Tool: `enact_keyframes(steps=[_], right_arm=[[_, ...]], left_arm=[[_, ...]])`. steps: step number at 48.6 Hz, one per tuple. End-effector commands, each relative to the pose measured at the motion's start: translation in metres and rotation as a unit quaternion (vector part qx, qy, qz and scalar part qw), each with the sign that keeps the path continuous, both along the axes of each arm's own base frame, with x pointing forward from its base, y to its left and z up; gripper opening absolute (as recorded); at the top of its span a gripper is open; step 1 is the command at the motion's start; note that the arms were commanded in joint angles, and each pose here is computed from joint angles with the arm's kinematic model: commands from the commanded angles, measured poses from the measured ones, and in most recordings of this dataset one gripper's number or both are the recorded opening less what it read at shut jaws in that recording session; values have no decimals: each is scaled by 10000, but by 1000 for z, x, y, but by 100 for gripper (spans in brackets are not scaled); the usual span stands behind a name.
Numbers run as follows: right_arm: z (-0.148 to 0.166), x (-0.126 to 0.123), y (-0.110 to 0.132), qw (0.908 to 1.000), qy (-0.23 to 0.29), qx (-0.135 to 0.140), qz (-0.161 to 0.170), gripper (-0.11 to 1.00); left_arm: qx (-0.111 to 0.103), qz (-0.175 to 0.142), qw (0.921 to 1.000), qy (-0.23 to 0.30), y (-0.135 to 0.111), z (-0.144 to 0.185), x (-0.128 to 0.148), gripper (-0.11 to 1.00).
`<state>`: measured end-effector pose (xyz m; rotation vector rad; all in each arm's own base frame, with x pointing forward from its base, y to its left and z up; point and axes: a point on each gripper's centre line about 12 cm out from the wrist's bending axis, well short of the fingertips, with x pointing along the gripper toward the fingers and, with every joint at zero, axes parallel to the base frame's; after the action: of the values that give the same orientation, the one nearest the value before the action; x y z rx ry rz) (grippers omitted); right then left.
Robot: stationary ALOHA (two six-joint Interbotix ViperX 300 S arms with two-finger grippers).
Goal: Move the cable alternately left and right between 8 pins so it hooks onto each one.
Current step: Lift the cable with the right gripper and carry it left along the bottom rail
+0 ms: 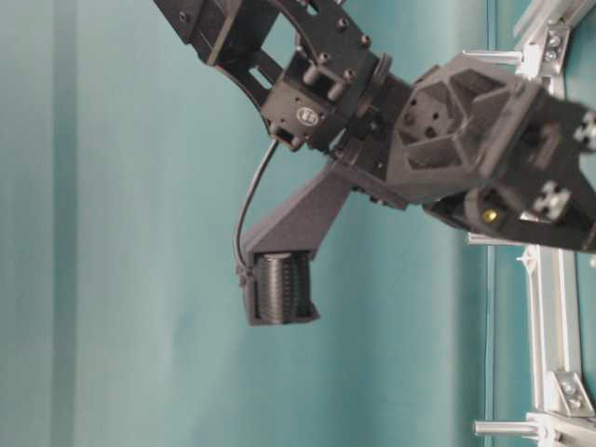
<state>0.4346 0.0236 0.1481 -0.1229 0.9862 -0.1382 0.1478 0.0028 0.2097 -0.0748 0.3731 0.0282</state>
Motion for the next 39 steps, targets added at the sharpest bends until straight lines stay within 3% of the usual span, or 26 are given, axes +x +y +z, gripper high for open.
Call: enact_keyframes(steps=[1, 9, 15, 21, 32, 39], right_arm=[[20, 8, 8, 9989, -199, -186, 393, 14], [29, 18, 30, 9870, -79, -812, 1383, 14], [32, 23, 53, 9701, 120, -1261, 2070, 14], [33, 28, 81, 9514, 228, -1529, 2662, 14], [32, 40, 122, 9342, 257, -1551, 3204, 14], [32, 48, 148, 9330, 370, -1372, 3308, 14]], left_arm=[[-26, 2, 10000, -46, 0, 3, 2, 72], [-26, 10, 10000, -38, 0, 2, 2, 72], [-33, 5, 10000, -38, 0, 2, 1, 72], [-33, 13, 10000, -39, 0, 2, 1, 72], [-26, 2, 10000, -61, 0, 4, 2, 72], [-26, -13, 10000, -54, -1, 3, 2, 72]])
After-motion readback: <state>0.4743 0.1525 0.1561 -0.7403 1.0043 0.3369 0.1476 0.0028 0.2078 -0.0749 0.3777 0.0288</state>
